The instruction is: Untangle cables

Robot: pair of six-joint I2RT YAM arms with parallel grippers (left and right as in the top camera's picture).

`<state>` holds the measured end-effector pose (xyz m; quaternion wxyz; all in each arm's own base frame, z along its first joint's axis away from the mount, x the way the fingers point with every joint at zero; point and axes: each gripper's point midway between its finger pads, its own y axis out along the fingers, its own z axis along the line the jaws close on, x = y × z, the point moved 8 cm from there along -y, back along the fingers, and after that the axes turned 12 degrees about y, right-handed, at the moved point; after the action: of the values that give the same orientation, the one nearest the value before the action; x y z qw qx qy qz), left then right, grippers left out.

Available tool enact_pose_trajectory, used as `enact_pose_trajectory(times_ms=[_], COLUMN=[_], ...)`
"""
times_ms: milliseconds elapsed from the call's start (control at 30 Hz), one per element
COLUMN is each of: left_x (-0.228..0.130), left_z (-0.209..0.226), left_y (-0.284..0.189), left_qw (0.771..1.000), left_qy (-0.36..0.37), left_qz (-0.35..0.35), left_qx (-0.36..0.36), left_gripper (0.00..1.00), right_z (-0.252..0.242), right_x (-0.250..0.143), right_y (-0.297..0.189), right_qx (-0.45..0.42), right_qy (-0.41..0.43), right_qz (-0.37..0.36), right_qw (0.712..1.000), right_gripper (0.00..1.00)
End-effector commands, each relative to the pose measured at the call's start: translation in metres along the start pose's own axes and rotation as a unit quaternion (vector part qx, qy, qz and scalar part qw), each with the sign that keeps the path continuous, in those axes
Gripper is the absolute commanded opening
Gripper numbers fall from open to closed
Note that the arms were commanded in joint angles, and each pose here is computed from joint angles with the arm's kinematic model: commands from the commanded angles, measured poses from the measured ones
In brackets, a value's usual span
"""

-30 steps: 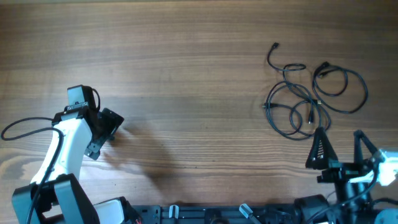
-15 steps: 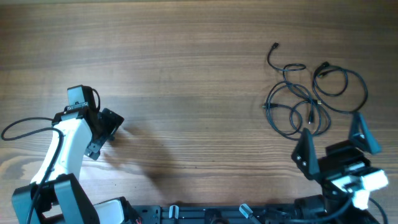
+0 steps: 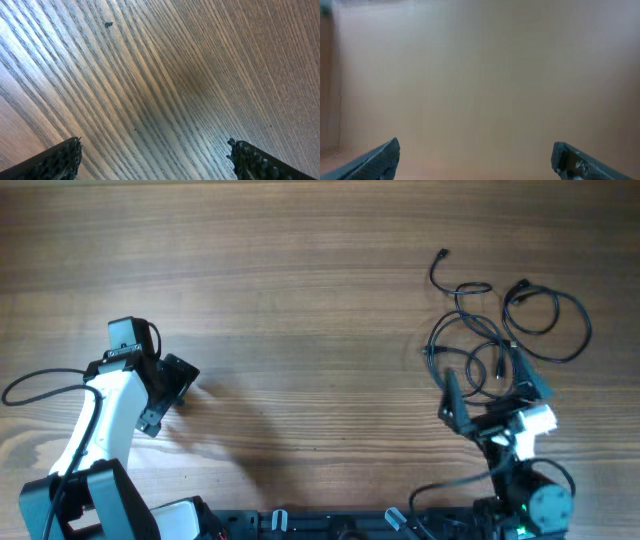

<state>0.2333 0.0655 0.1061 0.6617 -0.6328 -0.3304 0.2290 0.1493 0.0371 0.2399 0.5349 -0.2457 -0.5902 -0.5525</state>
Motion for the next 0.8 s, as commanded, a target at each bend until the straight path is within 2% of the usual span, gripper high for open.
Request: enact_pose_trajectory(times_ms=[0,100,233,767], left_x=[0.005,0.005,0.005,0.005], left_z=[0.0,0.0,0.0,0.0], left_y=[-0.006,-0.006,-0.006,-0.006], left_qw=[1.0,1.0,1.0,1.0], left_qy=[-0.012,-0.012,-0.012,-0.012], left_qz=[-0.014,-0.014,-0.014,-0.014], left_qx=[-0.001,-0.001,-0.001,-0.001], left_gripper=[1.0,1.0,1.0,1.0], right_z=[-0.005,-0.01,-0.017,-0.017], right_x=[-0.014,-0.03,-0.062,-0.062], right_y=[-0.001,-0.004,-0.013,-0.014], right_qx=[-0.018,-0.035,-0.063,-0.063], right_qy=[-0.001,0.004,0.013,0.014], right_qz=[0.041,0.088,0.186,0.187], right_qw=[0.999,0.996,0.98,0.98], right_gripper=[1.0,1.0,1.0,1.0])
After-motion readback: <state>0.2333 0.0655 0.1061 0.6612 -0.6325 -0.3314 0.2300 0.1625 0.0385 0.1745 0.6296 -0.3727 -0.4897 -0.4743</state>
